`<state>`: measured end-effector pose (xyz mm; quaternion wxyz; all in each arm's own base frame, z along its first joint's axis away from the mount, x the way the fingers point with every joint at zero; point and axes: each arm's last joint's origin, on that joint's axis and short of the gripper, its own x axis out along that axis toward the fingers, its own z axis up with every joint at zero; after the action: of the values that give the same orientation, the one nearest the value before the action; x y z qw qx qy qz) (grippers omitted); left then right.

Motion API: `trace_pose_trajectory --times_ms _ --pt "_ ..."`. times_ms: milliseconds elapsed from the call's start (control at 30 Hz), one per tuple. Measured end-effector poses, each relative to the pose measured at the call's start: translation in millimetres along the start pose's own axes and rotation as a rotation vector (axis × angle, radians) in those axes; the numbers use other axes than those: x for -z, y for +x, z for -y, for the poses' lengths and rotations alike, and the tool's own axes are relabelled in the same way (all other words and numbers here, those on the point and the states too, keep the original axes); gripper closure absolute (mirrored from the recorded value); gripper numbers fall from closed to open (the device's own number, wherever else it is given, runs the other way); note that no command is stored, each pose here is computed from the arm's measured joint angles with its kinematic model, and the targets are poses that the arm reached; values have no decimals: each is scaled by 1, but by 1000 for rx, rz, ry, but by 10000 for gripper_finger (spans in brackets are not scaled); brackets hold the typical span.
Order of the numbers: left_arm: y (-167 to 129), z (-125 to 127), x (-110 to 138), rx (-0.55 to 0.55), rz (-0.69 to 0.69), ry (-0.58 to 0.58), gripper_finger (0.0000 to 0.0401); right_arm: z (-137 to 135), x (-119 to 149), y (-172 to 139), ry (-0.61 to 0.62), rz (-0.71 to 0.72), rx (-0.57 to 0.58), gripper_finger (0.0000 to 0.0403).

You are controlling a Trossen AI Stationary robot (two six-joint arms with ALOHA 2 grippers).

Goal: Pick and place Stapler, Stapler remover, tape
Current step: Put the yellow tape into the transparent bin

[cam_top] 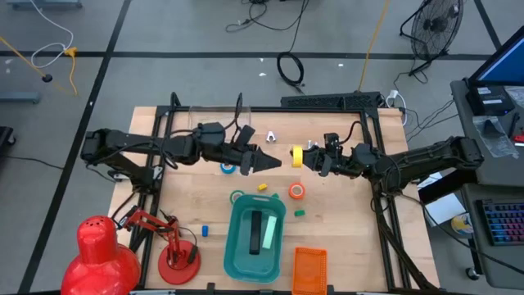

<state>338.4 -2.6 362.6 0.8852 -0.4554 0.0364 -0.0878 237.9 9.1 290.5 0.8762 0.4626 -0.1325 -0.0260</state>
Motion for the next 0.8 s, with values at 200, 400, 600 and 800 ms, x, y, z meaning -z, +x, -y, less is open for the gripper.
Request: trace_pose_trajectory --times_ms 200,400,600,800 --pt "0 2 -1 5 21 55 247 -4 -2 0 11 7 -47 369" --pt "0 3 -5 11 93 37 225 -4 -2 0 92 4 -46 362" --pt "15 -8 -9 112 124 -60 220 -3 -2 0 101 6 -44 367" --pt "35 -26 2 162 102 -155 219 -3 -2 0 95 11 -37 365"
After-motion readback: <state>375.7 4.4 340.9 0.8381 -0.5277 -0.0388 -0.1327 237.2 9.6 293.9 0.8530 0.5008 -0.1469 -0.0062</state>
